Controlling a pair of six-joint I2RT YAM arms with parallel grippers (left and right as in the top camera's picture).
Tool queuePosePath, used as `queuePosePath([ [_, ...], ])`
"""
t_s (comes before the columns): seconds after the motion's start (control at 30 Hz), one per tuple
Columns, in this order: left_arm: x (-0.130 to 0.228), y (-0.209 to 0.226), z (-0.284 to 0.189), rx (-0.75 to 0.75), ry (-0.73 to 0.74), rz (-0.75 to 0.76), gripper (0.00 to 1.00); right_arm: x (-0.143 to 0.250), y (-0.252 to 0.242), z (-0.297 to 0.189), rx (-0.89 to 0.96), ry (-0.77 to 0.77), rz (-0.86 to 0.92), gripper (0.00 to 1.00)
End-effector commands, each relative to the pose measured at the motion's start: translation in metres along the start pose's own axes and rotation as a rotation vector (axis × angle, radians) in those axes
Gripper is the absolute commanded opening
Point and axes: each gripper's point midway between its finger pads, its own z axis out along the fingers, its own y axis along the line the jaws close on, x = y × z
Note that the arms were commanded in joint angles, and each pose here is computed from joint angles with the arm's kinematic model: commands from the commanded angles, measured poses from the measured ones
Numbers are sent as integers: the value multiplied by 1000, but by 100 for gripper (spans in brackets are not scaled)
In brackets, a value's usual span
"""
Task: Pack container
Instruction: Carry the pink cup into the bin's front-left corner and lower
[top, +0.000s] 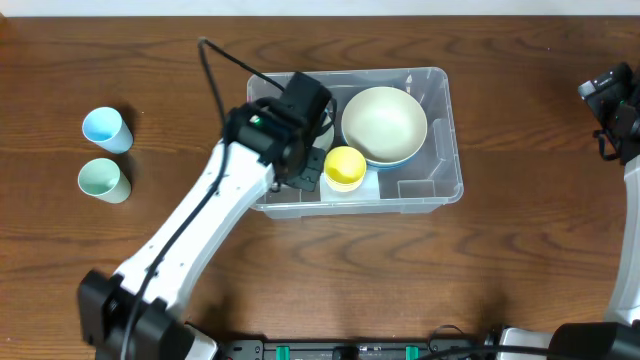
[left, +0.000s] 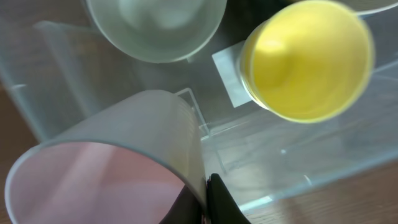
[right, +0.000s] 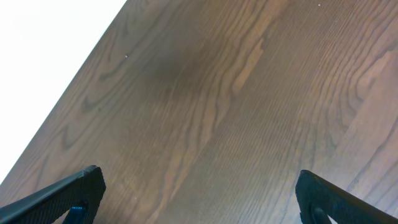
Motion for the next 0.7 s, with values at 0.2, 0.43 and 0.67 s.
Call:
queuePosePath([
  [0.2, 5, 1, 49, -34, 130, -36, 6, -5, -1, -4, 2, -17, 17, 99],
  [0.43, 12, 2, 75, -63, 204, -91, 6, -5, -1, -4, 2, -17, 17, 99],
  [0.67, 9, 2, 80, -64, 199, -115, 6, -5, -1, -4, 2, -17, 17, 99],
])
